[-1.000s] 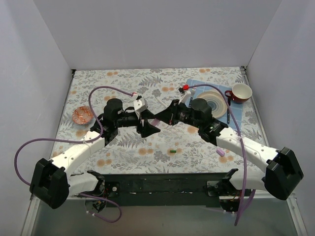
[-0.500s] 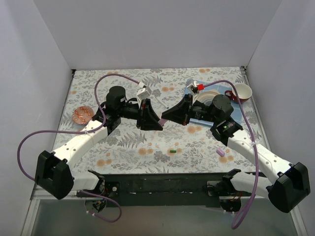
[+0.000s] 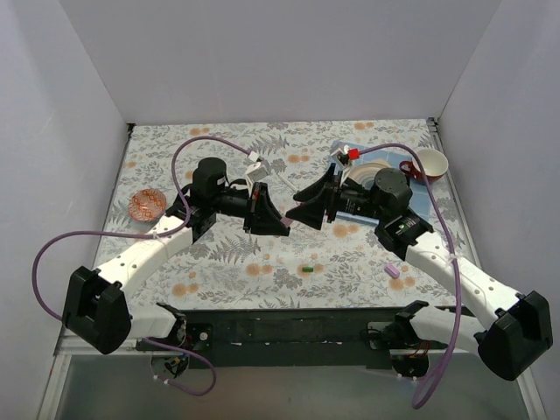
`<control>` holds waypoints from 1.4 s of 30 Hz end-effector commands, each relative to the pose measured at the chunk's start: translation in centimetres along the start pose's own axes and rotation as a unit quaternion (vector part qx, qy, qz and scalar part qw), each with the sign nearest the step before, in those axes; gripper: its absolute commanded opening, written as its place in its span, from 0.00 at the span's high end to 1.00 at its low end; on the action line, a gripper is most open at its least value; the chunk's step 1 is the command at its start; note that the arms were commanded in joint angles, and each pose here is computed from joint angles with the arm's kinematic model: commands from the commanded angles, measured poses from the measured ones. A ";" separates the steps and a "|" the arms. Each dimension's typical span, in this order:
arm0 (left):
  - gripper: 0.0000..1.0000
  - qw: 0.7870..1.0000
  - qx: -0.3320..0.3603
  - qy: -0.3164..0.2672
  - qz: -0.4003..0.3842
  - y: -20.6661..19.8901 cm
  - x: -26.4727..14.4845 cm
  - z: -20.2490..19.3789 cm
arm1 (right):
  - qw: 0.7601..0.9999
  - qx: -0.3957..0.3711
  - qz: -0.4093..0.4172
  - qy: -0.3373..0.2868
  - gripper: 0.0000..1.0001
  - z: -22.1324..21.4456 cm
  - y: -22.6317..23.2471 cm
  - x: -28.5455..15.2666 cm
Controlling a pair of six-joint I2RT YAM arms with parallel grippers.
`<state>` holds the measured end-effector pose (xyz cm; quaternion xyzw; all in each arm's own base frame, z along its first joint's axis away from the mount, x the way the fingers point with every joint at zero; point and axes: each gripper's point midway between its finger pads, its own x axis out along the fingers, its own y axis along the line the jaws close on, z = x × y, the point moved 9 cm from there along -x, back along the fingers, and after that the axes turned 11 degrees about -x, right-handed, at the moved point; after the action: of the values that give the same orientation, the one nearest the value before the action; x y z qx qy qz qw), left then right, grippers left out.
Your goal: Insert the pens into the pen caps
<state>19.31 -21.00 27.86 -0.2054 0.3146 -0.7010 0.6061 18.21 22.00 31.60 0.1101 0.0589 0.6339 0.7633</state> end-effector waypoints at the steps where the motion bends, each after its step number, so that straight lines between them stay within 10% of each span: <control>1: 1.00 0.996 0.021 -0.027 0.077 -0.1 -0.5 0.3 | 0.988 0.068 -0.139 0.009 0.14 1.7 0.0 -1.8; 7: 1.00 0.977 0.066 -0.097 0.176 0.5 -1.8 -1.3 | 0.868 0.290 -0.403 0.025 0.14 -0.5 0.2 -6.0; 17: 1.00 0.934 0.178 -0.230 0.206 -3.5 -4.0 -0.6 | 0.522 0.391 -0.758 0.007 0.14 -3.4 -0.5 -14.6; 29: 1.00 0.947 0.111 -0.246 0.173 -3.2 -3.2 -1.0 | 0.368 0.479 -0.795 0.066 0.21 -12.2 -4.7 -18.6; 42: 1.00 0.935 0.086 -0.278 0.204 -3.0 -3.4 -1.0 | 0.306 0.576 -0.758 0.026 0.27 -17.4 -7.3 -19.4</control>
<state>17.14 -17.51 28.95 -0.2543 0.1233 -0.5247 0.8030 16.61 3.19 12.22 0.3681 0.5147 -0.4173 0.6522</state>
